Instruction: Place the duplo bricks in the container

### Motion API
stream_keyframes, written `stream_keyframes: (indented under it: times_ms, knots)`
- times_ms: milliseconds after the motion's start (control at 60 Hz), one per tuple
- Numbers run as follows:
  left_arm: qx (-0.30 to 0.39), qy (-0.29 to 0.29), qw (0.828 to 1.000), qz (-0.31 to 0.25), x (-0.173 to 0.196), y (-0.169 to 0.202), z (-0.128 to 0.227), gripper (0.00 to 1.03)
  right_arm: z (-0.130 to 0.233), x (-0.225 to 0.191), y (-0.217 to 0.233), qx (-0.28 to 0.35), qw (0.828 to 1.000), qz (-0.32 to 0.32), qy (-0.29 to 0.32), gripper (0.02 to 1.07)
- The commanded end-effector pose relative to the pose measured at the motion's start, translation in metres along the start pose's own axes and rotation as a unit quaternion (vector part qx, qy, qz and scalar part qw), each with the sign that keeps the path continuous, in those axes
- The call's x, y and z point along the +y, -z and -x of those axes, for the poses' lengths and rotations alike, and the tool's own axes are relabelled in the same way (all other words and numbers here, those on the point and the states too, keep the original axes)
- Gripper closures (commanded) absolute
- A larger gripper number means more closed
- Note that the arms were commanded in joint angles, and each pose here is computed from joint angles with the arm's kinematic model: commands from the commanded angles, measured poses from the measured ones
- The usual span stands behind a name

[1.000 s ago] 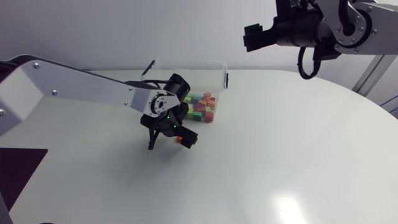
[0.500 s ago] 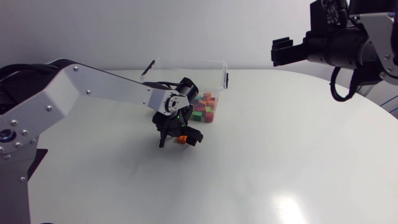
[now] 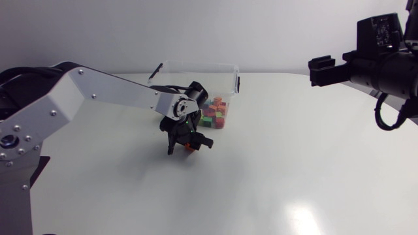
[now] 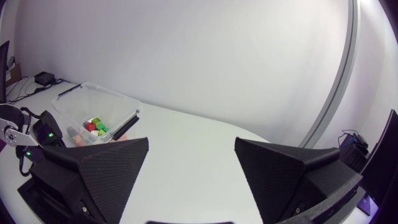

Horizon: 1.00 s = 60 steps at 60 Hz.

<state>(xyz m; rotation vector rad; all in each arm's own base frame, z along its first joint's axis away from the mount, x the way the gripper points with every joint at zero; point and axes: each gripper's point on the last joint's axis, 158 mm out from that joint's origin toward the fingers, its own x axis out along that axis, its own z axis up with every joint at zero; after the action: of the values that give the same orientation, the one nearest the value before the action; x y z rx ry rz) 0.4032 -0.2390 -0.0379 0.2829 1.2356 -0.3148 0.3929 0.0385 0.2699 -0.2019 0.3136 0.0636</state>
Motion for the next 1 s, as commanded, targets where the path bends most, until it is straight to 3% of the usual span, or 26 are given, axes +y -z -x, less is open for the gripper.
stream_keyframes:
  times_ms: [0,283,450,650,983]
  knots:
    - [-0.012,0.006,1.000,0.018,0.005,-0.008,0.027,0.78,0.007,-0.003,0.014,0.014,1.000,0.010,-0.001,0.07]
    - [-0.178,0.007,0.984,0.011,0.044,-0.075,0.168,0.77,0.027,-0.005,0.044,0.027,0.999,0.021,0.001,0.07]
    - [-0.240,0.002,0.971,0.010,0.055,-0.105,0.219,0.77,0.036,-0.005,0.059,0.027,0.999,0.017,0.005,0.07]
    - [-0.277,0.000,0.961,0.013,0.060,-0.133,0.232,0.77,0.049,-0.012,0.073,0.022,0.999,0.017,0.025,0.07]
    - [-0.304,-0.015,0.952,0.018,0.080,-0.171,0.202,0.76,0.069,-0.022,0.082,-0.003,0.999,0.003,0.047,0.07]
